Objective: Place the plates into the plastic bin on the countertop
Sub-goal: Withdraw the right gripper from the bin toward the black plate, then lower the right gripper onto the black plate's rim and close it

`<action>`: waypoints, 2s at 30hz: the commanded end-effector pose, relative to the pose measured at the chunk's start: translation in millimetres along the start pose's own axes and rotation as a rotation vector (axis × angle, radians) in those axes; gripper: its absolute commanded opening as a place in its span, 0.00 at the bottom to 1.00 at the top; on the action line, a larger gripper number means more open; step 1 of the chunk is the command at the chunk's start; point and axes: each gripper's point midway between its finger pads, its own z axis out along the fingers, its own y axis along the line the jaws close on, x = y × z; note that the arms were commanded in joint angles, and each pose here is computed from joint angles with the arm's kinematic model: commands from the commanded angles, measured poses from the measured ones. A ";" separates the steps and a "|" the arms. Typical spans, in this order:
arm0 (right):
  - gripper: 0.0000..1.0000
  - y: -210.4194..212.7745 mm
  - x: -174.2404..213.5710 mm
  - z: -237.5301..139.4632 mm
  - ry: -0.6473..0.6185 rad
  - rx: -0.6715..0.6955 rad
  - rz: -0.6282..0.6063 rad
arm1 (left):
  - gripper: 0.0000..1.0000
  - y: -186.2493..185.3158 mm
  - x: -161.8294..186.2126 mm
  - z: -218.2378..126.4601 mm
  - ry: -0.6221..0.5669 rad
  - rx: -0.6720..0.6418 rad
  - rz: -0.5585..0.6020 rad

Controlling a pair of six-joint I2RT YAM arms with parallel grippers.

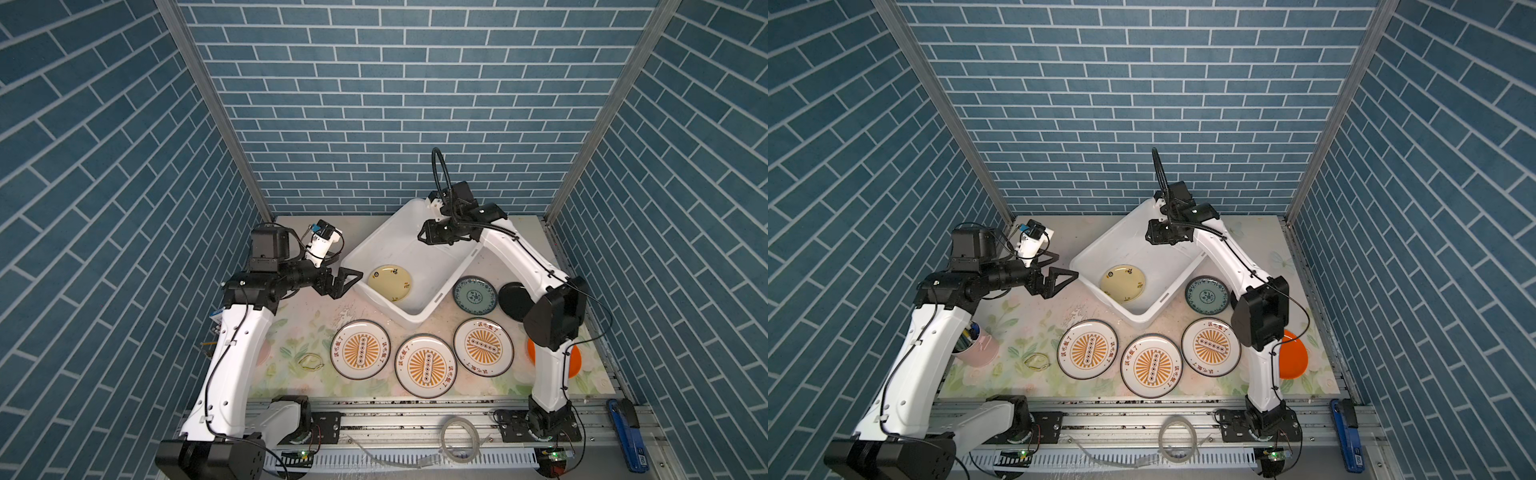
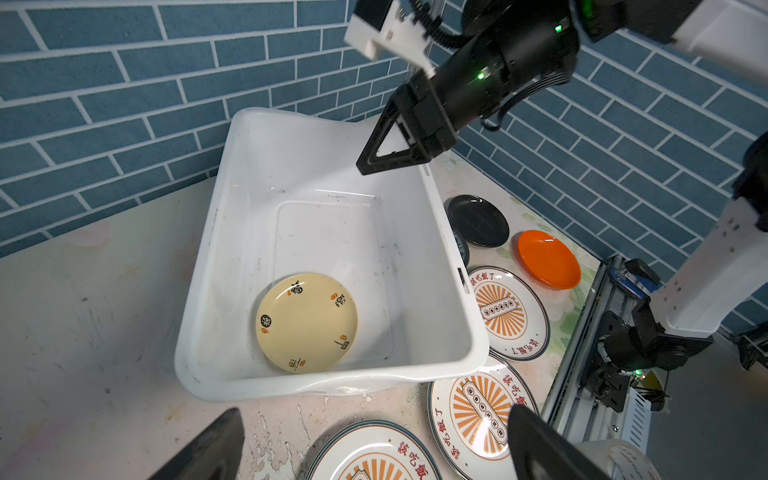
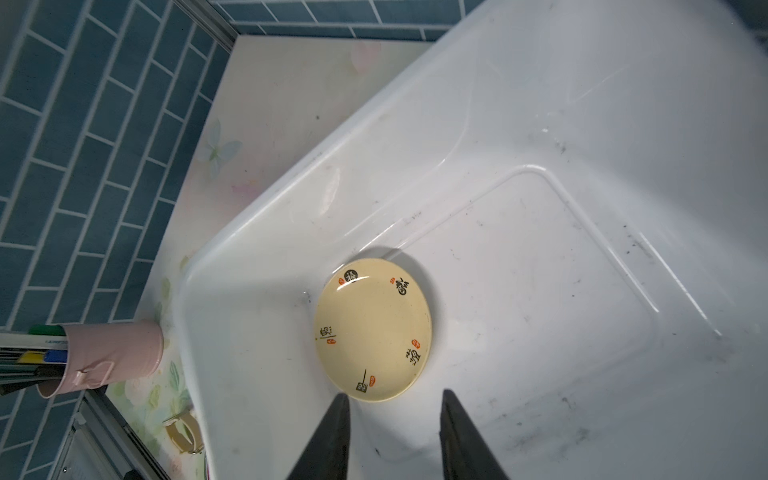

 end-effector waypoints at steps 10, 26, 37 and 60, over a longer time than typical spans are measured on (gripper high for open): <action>0.40 -133.6 74.4 -111.3 -0.257 0.187 0.376 | 0.99 -7.5 -2.7 1.4 -0.002 0.045 -0.002; 0.48 -274.7 228.3 -123.7 -0.172 0.495 0.879 | 1.00 -14.3 -1.0 -1.2 -0.017 0.061 0.002; 0.48 -310.4 249.9 -147.5 -0.209 0.592 0.969 | 1.00 -22.6 2.7 0.3 -0.016 0.088 0.026; 0.36 -369.2 247.8 -109.4 -0.182 0.422 1.010 | 1.00 -23.7 6.4 5.3 -0.009 0.100 0.017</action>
